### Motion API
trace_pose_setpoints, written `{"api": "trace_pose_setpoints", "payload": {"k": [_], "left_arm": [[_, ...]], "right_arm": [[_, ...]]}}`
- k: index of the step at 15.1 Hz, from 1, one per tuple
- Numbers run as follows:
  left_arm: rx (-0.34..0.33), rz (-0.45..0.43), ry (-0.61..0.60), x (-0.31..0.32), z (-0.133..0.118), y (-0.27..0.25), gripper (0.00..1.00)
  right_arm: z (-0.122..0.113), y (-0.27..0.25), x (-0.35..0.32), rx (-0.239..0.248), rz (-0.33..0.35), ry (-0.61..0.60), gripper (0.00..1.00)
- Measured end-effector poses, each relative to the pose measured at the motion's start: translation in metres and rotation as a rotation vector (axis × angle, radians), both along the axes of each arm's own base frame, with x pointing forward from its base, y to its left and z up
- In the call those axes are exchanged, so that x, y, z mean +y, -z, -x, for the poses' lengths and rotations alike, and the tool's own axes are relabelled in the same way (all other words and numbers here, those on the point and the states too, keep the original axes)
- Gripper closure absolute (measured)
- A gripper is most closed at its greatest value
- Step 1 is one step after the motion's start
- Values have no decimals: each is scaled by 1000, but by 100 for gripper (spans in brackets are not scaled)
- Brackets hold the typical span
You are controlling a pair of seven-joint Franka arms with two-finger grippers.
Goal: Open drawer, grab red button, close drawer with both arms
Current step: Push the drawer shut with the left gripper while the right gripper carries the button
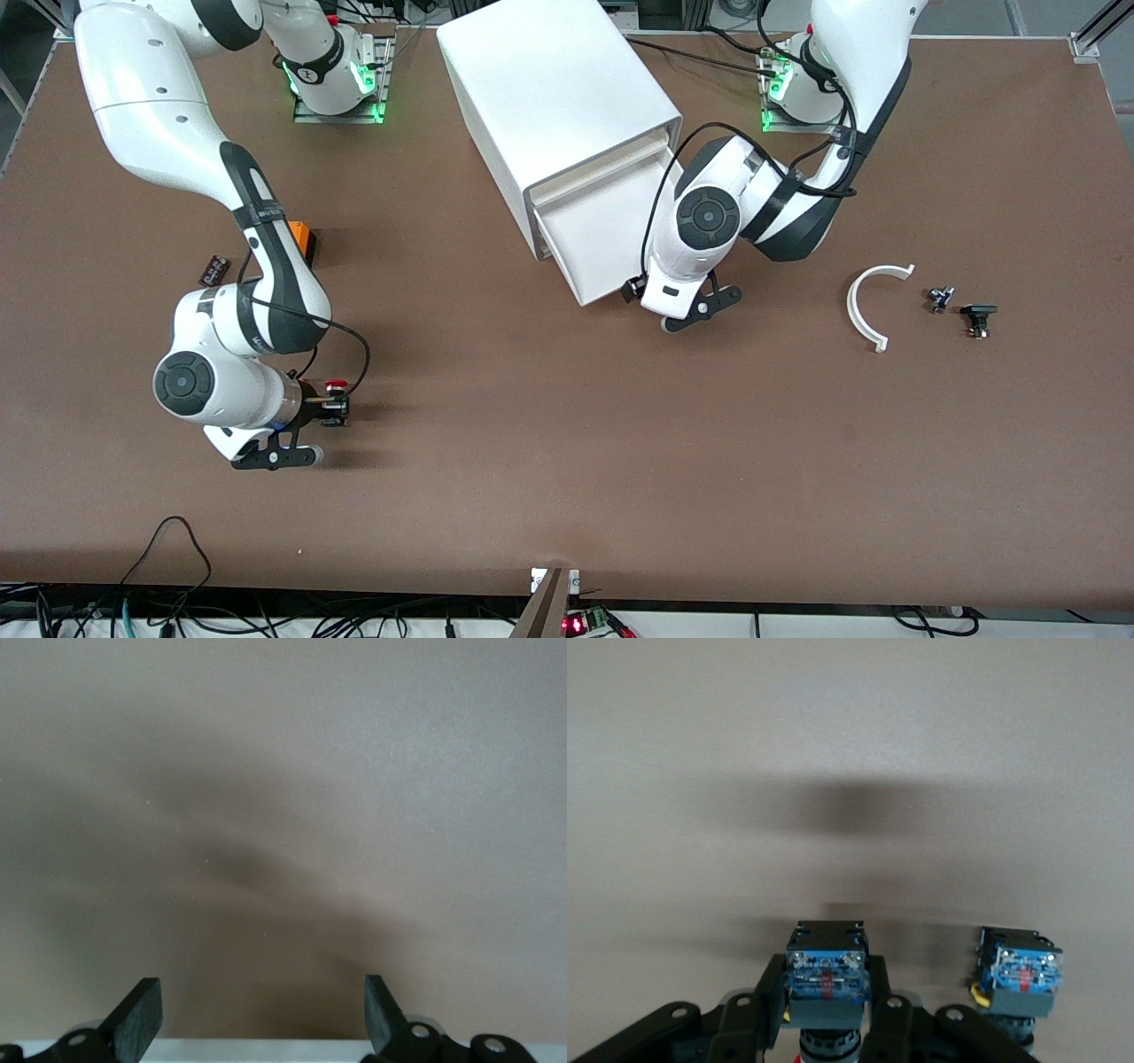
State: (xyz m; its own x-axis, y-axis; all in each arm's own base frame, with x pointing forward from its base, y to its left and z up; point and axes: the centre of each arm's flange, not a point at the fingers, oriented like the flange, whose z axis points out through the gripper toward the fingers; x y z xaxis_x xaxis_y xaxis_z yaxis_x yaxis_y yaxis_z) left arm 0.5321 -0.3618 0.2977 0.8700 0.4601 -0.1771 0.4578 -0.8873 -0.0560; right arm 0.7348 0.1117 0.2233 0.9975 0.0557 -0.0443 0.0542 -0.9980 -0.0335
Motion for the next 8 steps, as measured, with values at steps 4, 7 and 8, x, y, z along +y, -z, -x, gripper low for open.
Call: {"api": "trace_pose_setpoints", "payload": {"k": [4,7,8], "left_arm": [[12,9,19,-16,13,0,0],[32,11,45,-28,29,5,0],[40,12,57,-33,36,7,0]], "right_arm": [[0,16,-11,8,-1,10,60],[-1,22,-12,-1,-4,13,60],[0,24,-12,-2,-4,13,60]]}}
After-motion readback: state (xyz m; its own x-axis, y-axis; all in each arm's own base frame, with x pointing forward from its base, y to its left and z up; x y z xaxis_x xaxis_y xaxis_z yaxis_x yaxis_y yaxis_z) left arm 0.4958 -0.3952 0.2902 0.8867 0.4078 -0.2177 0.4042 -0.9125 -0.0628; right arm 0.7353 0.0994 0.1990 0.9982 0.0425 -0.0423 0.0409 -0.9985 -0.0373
